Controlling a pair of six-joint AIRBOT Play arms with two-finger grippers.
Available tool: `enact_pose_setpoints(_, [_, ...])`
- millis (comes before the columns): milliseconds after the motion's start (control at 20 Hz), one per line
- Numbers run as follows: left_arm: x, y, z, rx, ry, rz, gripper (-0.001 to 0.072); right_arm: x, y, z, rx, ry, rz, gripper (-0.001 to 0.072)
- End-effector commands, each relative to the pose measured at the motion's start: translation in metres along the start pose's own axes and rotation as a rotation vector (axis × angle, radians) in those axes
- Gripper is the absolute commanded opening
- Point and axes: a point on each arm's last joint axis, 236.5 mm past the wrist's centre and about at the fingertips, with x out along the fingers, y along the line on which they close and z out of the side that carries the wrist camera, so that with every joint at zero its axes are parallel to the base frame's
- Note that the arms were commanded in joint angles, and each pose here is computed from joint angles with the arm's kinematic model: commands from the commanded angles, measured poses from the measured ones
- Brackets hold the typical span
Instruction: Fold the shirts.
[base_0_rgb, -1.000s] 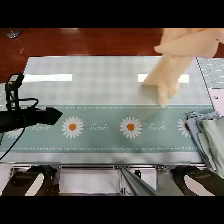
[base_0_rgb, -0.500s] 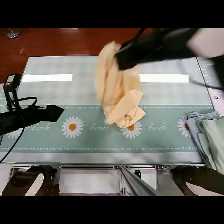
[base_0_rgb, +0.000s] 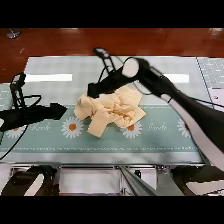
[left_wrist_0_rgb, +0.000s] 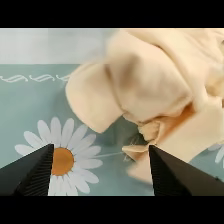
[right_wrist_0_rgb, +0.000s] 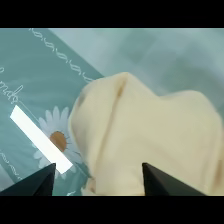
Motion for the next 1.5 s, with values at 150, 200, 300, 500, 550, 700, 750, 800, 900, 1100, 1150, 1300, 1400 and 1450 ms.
enact_pose_setpoints(150, [0.045, -0.053, -0.091, -0.001, 0.376, -0.194, 0.0701, -0.182, -0.192, -0.035, 0.26, -0.009, -0.346, 0.0614])
enact_pose_setpoints(200, [0.064, -0.061, -0.093, 0.001, 0.341, -0.217, 0.0701, -0.197, -0.215, -0.056, 0.337, -0.027, -0.37, 0.0614])
enact_pose_setpoints(300, [0.097, -0.071, -0.079, -0.052, 0.231, -0.223, 0.0701, -0.201, -0.245, -0.104, 0.509, -0.069, -0.363, 0.0614])
enact_pose_setpoints(500, [0.136, -0.112, -0.051, 0.022, 0.117, -0.272, 0.0701, -0.142, -0.239, -0.174, 0.682, -0.03, -0.234, 0.0613])
enact_pose_setpoints(550, [0.143, -0.119, -0.051, 0.032, 0.134, -0.276, 0.0701, -0.128, -0.234, -0.18, 0.692, -0.022, -0.214, 0.0613])
enact_pose_setpoints(700, [0.163, -0.121, -0.052, 0.031, 0.206, -0.272, 0.0696, -0.089, -0.215, -0.176, 0.677, 0.008, -0.163, 0.0613])
enact_pose_setpoints(750, [0.165, -0.12, -0.053, 0.021, 0.24, -0.279, 0.0647, -0.076, -0.208, -0.172, 0.672, 0.015, -0.144, 0.0614])
enact_pose_setpoints(800, [0.164, -0.12, -0.054, 0.01, 0.286, -0.295, 0.0277, -0.063, -0.201, -0.169, 0.665, 0.03, -0.126, 0.0613])
enact_pose_setpoints(900, [0.154, -0.118, -0.045, 0.04, 0.317, -0.331, 0.0023, -0.043, -0.188, -0.161, 0.646, 0.053, -0.095, 0.0614])
enact_pose_setpoints(1100, [0.135, -0.113, -0.014, 0.044, 0.281, -0.365, 0.0023, -0.017, -0.179, -0.14, 0.632, 0.056, -0.073, 0.0613])
enact_pose_setpoints(1150, [0.131, -0.113, -0.007, 0.045, 0.266, -0.369, 0.0023, -0.011, -0.174, -0.135, 0.645, 0.06, -0.05, 0.0613])
enact_pose_setpoints(1300, [0.118, -0.118, 0.015, 0.057, 0.208, -0.381, 0.0023, 0.006, -0.165, -0.126, 0.648, 0.08, -0.011, 0.0383])
enact_pose_setpoints(1400, [0.103, -0.122, 0.035, 0.071, 0.152, -0.393, 0.0023, 0.005, -0.16, -0.112, 0.593, 0.078, 0.008, 0.0023])
enact_pose_setpoints(1450, [0.091, -0.123, 0.051, 0.077, 0.11, -0.399, 0.0023, -0.005, -0.158, -0.097, 0.542, 0.062, 0.015, 0.0023])
